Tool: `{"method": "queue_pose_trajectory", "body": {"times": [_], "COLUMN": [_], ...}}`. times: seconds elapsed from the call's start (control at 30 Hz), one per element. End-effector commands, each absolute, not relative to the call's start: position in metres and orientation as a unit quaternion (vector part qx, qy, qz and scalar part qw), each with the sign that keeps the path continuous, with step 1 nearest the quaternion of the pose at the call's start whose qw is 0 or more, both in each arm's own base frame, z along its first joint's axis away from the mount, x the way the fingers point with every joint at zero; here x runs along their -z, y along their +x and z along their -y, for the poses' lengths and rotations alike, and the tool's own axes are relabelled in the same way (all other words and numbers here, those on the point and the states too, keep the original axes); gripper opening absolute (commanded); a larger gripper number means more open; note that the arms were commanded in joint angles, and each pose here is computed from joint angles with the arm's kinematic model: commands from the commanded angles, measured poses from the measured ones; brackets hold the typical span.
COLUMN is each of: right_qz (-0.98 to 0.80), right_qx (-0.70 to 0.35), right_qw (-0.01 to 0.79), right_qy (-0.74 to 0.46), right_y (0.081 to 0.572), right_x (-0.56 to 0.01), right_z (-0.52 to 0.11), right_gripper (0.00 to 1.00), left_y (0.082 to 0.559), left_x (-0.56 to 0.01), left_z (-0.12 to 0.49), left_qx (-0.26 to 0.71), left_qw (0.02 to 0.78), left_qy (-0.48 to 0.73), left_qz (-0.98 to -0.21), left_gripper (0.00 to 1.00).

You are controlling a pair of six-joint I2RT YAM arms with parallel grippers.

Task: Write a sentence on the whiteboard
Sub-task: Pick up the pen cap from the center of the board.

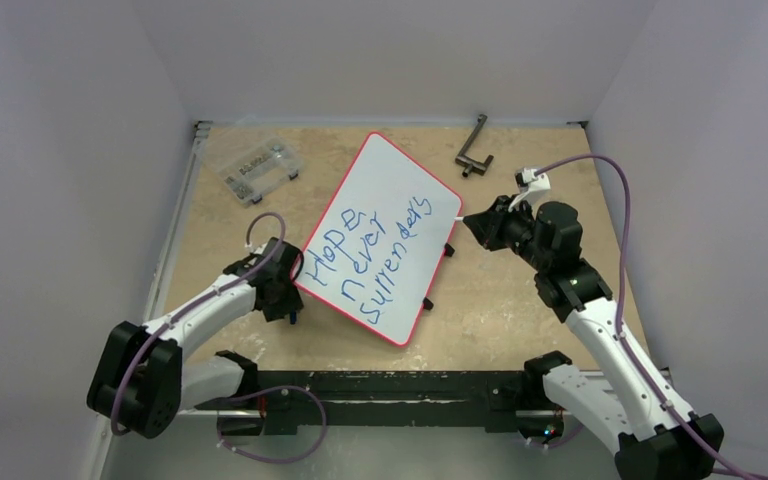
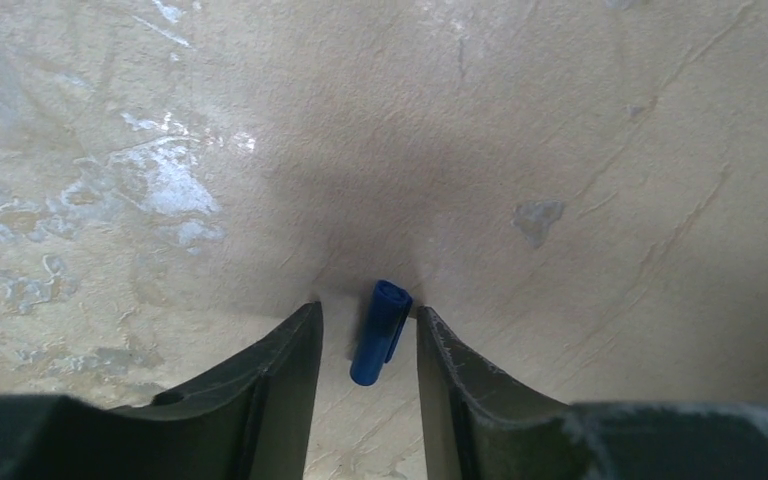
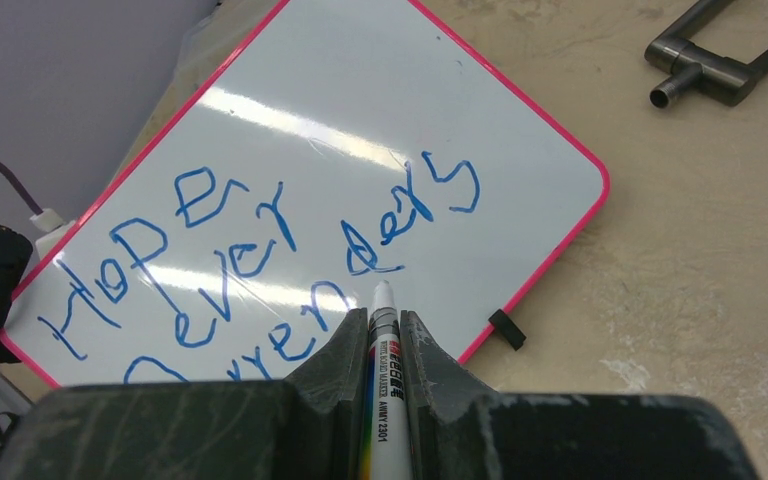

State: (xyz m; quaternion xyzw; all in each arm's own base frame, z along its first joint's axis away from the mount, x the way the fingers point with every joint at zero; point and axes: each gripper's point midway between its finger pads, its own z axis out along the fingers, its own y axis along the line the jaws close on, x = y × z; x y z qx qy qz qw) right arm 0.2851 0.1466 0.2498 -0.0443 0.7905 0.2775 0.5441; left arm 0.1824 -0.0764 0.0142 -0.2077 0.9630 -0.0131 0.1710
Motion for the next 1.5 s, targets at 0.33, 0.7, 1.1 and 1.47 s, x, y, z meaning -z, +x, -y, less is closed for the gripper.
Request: {"method": "queue_pose_trajectory", "body": {"times": [0.33, 0.7, 1.1, 1.47], "right_qz": [-0.778, -0.778, -0.762, -0.724], "right_qx": [-0.283, -0.282, -0.306, -0.386], "right_qw": [0.558, 0.559, 0.565, 0.553], "right_qy": [-0.05, -0.049, -0.076, -0.147], "right_y": [0.284, 0.284, 0.271, 0.249], "right_x": [-0.261, -0.263, -0.285, -0.304], "right_z": [-0.148, -0.147, -0.154, -0.184], "right_gripper": [0.0, 0.0, 0.0, 0.0], "left_y": [0.189, 0.19, 0.185, 0.174], "left_x": [-0.017, -0.017, -0.059, -0.108], "left_z": [0.078, 0.078, 0.076, 0.057], "left_qx": [-0.006, -0.007, 0.031, 0.053], "left_qw": [0.178, 0.185, 0.23, 0.301], "left_qy": [-0.225, -0.227, -0.231, -0.257], "left_qz": [-0.958, -0.956, -0.945, -0.917], "left_gripper": [0.16, 0.06, 0.0, 0.0]}}
